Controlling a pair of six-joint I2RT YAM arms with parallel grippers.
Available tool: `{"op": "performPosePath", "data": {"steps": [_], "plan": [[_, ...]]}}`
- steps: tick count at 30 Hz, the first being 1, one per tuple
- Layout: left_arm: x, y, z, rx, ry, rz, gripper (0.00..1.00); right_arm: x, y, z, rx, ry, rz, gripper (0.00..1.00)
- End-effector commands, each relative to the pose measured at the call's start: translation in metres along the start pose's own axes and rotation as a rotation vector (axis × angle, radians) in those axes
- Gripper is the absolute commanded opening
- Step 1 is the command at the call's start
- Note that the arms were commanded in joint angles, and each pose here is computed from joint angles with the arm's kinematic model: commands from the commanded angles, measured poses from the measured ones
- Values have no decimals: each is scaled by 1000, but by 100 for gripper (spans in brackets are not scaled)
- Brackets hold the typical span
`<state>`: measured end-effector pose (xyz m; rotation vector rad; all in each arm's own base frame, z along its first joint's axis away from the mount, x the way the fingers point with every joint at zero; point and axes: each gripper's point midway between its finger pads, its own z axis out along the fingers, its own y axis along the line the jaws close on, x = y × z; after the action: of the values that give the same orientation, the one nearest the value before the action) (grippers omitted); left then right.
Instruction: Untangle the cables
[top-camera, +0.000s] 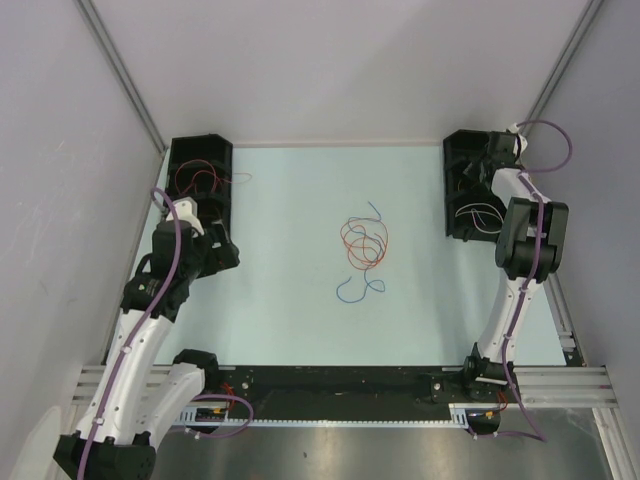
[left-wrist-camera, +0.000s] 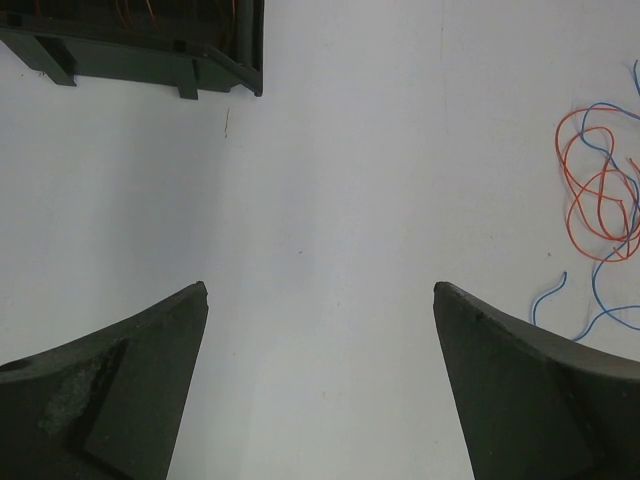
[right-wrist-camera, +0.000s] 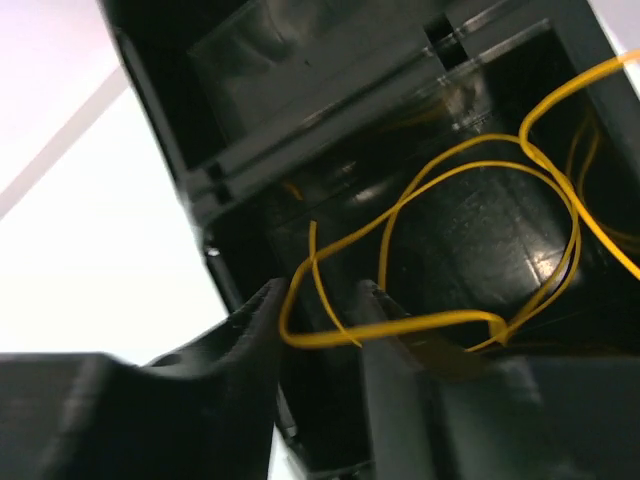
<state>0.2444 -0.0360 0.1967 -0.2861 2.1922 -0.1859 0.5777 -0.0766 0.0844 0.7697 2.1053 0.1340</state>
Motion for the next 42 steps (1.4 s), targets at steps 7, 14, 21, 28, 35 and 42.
{"op": "performPosePath", "data": {"steps": [7,14,21,28,35,42], "plan": [[-8,-1,-5,15,-38,1,100,-62,47,-70,-10,-100,-72,58],[-8,-1,-5,14,-40,-1,100,-54,63,-115,-26,-110,-113,61],[-8,-2,-6,23,-42,-1,100,9,89,-163,-96,-35,-232,61],[-7,-8,-6,56,-34,8,100,100,105,-202,-216,148,-315,61],[-7,-11,-6,75,-36,13,100,175,127,-201,-301,302,-382,60],[-7,-11,-6,75,-37,13,100,220,124,-176,-308,420,-410,61]]}}
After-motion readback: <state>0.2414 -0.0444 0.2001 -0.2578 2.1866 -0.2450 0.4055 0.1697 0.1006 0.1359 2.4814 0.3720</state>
